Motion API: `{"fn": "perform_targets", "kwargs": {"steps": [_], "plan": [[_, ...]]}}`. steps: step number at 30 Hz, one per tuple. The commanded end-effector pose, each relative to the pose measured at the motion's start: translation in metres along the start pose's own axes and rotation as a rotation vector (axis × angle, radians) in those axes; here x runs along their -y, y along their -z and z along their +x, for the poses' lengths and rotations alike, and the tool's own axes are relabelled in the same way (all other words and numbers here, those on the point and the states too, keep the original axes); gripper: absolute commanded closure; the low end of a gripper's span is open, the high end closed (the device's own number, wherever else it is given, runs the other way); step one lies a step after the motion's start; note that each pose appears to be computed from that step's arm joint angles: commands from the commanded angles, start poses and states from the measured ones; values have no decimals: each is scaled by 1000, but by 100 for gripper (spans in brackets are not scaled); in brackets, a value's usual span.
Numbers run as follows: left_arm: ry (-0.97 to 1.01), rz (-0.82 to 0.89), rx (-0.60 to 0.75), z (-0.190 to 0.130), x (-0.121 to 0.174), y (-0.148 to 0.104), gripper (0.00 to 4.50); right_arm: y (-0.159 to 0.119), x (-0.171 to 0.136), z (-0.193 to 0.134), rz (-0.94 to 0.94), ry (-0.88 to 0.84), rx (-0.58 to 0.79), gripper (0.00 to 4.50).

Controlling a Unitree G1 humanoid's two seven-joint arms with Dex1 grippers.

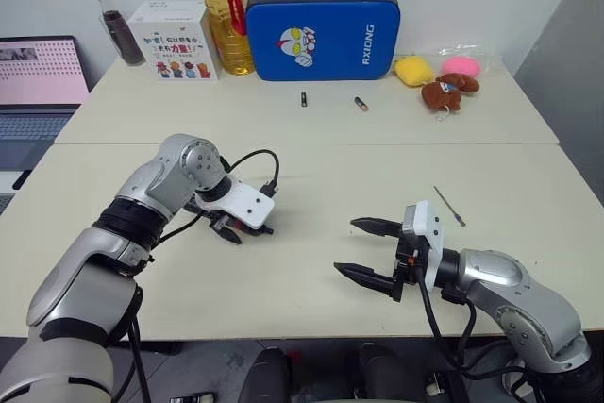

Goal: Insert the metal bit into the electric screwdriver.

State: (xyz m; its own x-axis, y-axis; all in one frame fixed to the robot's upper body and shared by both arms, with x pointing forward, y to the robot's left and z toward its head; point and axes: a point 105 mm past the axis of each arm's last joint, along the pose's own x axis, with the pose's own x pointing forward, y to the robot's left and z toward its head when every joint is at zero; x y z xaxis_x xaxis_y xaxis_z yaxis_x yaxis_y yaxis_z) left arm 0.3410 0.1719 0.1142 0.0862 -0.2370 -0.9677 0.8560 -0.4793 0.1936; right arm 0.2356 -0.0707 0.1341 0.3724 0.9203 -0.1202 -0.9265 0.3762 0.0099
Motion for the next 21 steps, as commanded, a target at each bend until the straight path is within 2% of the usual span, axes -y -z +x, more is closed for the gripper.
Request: {"fn": "perform_targets", "kwargs": {"steps": [1, 5, 9, 13, 17, 19, 21], "plan": [[-15, -12, -15, 0, 2, 4, 206, -11, 0, -2, -24, -4, 29, 0], [-41, -36, -1, -1, 0, 6, 277, -13, 1, -4, -47, -19, 13, 0], [-133, -99, 93, -11, -11, 1, 283, -23, 5, -9, -71, -21, 10, 0], [-342, -328, 498, -49, -49, -39, 283, -47, 20, -16, -110, 41, 53, 0], [-609, -446, 916, -93, -91, -80, 283, -80, 34, -19, -146, 129, 142, 0], [-743, -520, 1106, -110, -109, -96, 283, -99, 49, -21, -185, 233, 198, 0], [-842, -572, 1228, -117, -119, -107, 283, -115, 62, -23, -202, 318, 250, 0]]}}
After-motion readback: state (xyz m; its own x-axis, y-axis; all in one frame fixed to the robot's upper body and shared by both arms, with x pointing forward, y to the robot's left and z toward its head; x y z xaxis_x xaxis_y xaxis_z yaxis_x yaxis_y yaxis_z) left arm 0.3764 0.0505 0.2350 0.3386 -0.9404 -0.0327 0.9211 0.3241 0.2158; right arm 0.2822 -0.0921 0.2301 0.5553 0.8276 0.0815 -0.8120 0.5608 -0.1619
